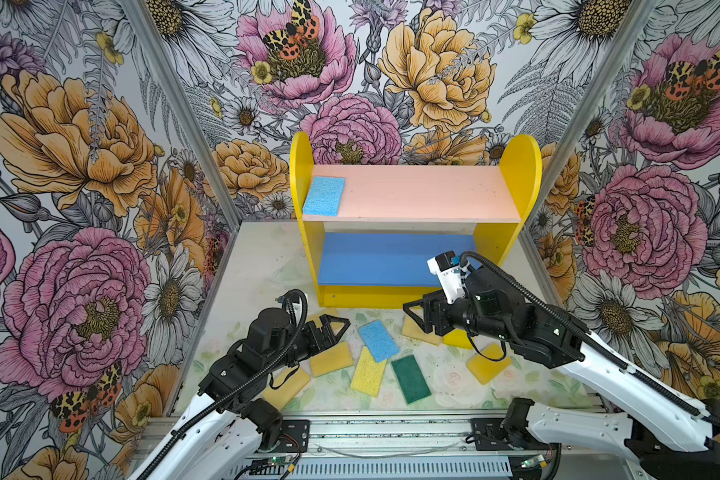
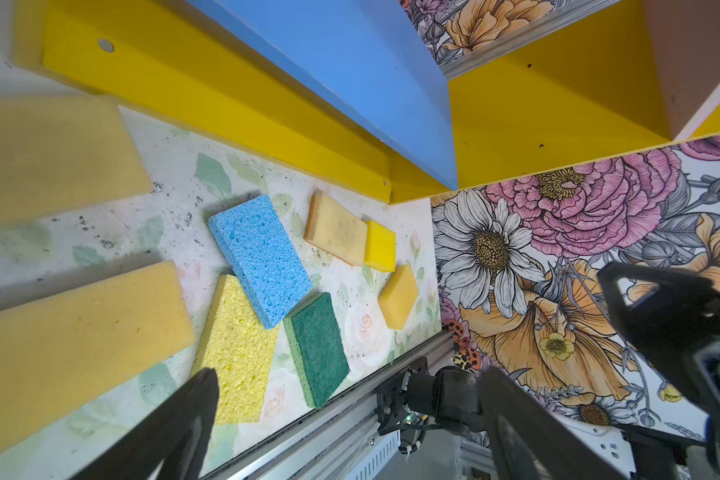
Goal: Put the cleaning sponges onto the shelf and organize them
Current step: 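Move the right gripper down over the blue sponge on the table, then lower the right gripper and close it on the blue sponge's long edge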
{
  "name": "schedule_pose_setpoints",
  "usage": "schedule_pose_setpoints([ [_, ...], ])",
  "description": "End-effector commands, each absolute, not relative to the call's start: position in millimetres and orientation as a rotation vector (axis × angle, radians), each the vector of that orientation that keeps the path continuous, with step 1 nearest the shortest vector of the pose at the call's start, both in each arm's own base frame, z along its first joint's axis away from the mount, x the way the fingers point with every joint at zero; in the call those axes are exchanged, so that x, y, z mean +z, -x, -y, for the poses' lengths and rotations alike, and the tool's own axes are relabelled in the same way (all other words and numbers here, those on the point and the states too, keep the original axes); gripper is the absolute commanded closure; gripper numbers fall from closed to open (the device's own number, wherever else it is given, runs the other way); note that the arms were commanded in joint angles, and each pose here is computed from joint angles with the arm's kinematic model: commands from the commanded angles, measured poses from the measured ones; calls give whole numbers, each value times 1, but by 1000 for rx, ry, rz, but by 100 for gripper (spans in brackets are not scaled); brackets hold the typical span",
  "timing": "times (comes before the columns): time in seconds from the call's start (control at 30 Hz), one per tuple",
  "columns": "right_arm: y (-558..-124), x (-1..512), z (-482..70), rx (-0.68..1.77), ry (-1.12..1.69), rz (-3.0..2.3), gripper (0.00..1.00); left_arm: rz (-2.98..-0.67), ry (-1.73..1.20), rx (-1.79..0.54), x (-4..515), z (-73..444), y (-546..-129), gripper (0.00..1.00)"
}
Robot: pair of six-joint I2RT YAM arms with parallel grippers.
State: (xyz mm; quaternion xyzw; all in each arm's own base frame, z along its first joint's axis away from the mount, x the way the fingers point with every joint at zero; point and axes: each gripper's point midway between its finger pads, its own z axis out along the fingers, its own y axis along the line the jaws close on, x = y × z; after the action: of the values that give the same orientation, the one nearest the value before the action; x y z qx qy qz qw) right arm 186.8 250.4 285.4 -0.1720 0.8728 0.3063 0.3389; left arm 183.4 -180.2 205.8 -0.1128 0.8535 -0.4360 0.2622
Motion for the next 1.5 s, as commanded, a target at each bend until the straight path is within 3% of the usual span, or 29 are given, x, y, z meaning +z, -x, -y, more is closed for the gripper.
schedule_pose_setpoints([
  [0.0, -187, 222, -256, 789, 336, -2447, 33, -2243, 378, -1291, 202, 198, -197, 1],
  [0.13, -183, 156, -283, 872, 369, -2561, 33, -2300, 396, -1285, 174, 207, -200, 1],
  [0.37, -203, 107, -307, 802, 429, -2664, 33, -2305, 393, -1308, 161, 213, -202, 1],
  [0.7, -233, 81, -304, 819, 370, -2707, 36, -2288, 396, -1342, 158, 207, -205, 1],
  [1.23, -218, 43, -300, 849, 372, -2789, 43, -2264, 432, -1351, 157, 197, -206, 1],
  [1.47, -226, 33, -290, 826, 310, -2800, 52, -2258, 442, -1357, 158, 197, -208, 1],
])
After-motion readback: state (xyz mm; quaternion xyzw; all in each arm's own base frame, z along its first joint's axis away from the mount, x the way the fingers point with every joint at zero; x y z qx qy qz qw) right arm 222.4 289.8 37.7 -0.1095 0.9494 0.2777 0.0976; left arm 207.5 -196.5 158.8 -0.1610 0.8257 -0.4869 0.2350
